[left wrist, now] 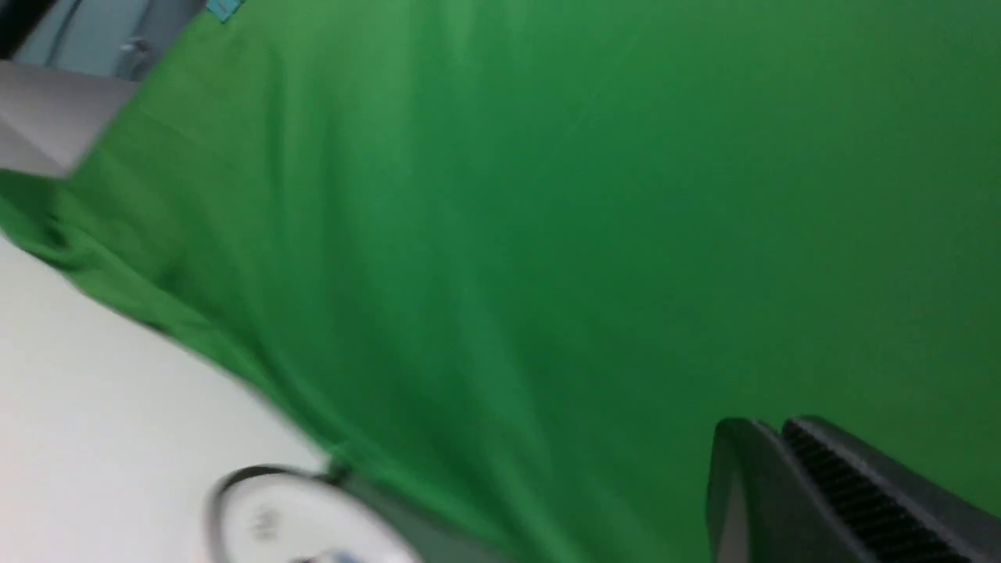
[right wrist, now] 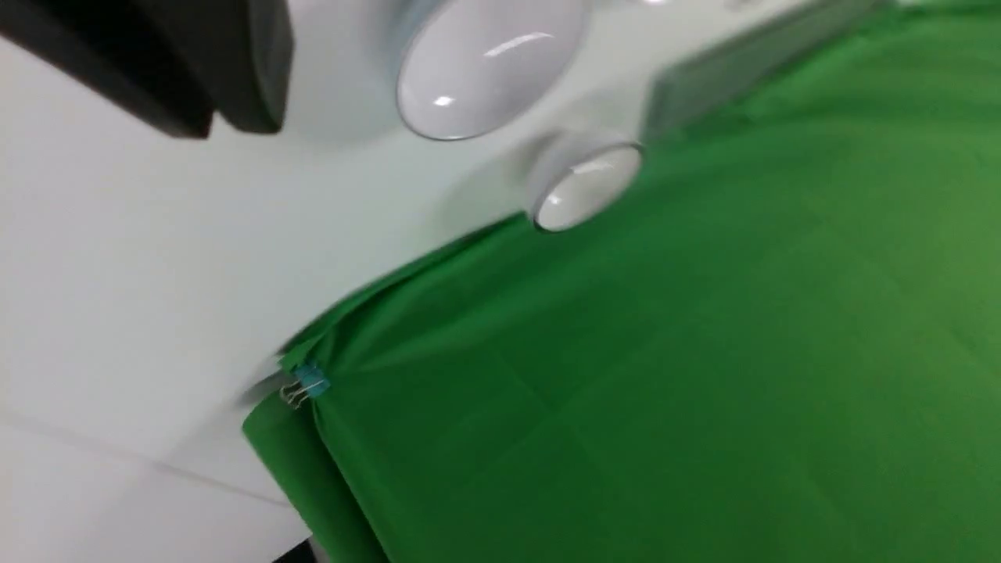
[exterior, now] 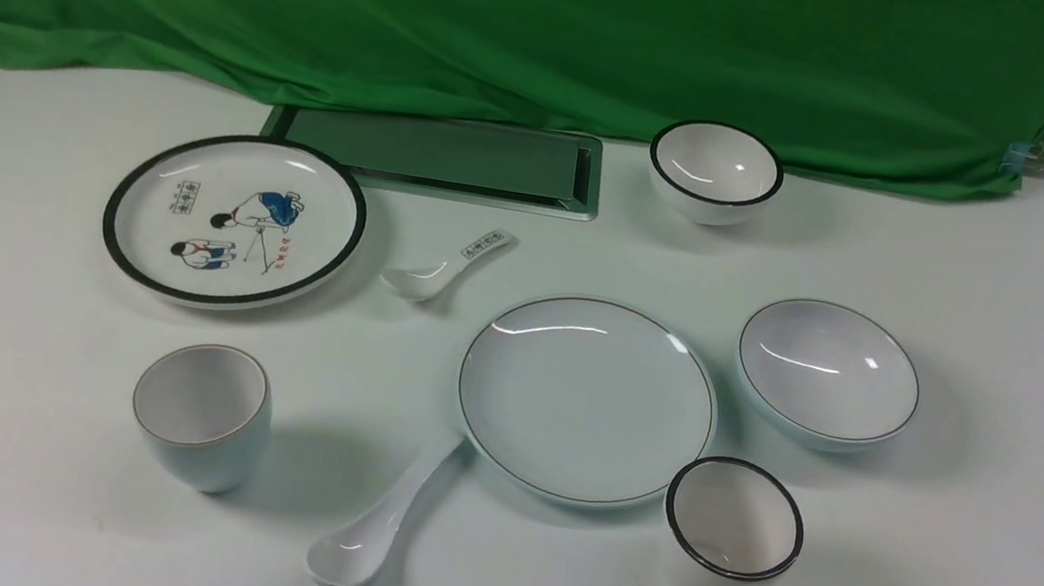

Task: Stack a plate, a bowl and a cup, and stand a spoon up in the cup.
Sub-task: Use the right arm to grab a blue rice bowl

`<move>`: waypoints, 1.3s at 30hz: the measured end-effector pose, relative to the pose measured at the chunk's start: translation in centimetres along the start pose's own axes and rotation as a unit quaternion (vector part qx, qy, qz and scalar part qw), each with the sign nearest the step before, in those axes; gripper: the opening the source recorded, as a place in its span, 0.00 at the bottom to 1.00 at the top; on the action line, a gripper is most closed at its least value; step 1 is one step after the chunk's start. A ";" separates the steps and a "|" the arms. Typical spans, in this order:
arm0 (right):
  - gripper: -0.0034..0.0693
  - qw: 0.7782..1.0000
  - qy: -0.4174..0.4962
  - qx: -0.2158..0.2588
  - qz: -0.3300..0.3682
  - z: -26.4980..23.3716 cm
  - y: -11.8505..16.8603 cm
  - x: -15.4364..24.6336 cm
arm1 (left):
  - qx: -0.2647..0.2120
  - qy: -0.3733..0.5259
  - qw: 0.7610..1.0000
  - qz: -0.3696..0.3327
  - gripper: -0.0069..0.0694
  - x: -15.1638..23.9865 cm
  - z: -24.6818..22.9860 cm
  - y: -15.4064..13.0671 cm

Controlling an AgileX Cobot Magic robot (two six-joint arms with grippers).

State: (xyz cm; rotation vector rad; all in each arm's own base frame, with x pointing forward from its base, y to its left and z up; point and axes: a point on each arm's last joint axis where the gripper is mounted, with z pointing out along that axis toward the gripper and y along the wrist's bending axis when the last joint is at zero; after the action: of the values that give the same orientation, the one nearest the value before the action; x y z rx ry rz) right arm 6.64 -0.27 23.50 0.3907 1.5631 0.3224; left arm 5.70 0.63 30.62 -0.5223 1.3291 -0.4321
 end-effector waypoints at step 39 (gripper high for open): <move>0.70 0.764 0.554 0.008 -0.330 33.4 7.7 3.1 | 0.157 0.596 0.672 0.410 0.08 9.8 21.2 -13.4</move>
State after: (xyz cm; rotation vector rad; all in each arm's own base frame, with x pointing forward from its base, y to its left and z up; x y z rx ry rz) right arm 40.34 6.75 23.03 -0.4831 2.7357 -0.0666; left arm 28.37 -13.52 34.06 0.8723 2.4792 -0.1829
